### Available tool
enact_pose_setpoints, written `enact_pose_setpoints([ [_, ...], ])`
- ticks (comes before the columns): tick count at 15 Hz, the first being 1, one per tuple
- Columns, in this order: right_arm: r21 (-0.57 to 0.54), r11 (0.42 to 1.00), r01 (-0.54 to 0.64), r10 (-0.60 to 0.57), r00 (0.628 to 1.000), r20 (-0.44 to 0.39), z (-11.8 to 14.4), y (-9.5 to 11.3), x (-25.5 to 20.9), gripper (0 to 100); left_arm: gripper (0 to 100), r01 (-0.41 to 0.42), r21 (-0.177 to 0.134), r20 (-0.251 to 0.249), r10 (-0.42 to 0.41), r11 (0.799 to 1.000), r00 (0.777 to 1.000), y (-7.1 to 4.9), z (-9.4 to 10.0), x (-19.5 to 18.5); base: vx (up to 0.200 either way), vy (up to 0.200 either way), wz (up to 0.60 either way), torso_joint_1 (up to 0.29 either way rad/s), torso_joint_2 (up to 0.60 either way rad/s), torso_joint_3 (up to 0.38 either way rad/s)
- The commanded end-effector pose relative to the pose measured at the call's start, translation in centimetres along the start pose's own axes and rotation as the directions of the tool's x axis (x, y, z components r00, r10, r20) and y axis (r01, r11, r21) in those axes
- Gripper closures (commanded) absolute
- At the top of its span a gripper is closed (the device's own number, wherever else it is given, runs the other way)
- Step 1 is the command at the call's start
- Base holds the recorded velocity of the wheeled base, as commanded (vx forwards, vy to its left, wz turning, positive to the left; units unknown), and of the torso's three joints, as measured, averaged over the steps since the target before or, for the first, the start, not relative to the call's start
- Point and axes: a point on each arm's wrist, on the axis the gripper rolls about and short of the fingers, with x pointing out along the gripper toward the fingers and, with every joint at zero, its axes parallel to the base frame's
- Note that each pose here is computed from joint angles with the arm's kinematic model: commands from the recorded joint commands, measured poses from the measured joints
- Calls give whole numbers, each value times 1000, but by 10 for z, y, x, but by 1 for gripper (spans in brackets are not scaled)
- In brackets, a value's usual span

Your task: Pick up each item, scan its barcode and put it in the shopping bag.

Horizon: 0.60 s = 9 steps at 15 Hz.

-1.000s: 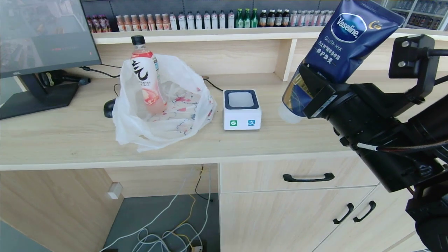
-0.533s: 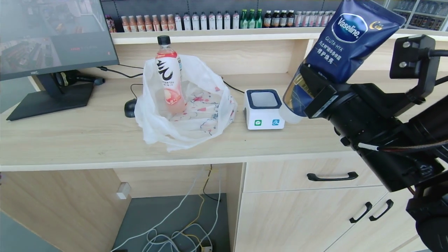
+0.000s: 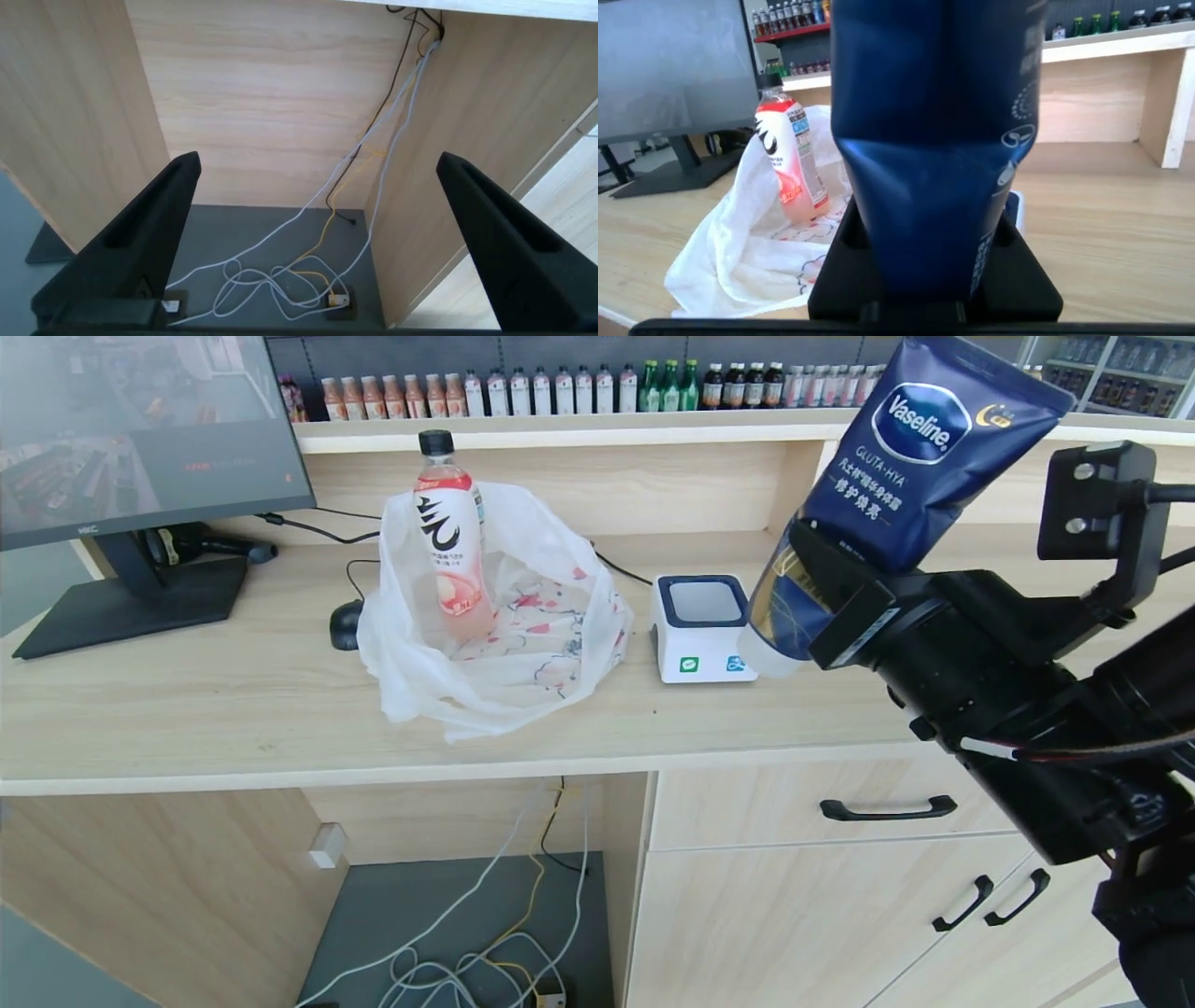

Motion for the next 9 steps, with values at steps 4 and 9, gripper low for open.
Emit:
enact_pose_setpoints([
  [4, 55, 998, 7, -9, 999, 36, -3, 4, 29, 100, 0, -1, -1, 0, 1, 1000, 1000, 0, 0, 0, 0, 0, 0, 0, 0, 0],
  [9, 129, 992, 8, -16, 998, 64, -9, 9, 52, 100, 0, -1, -1, 0, 1, 1000, 1000, 0, 0, 0, 0, 0, 0, 0, 0, 0],
])
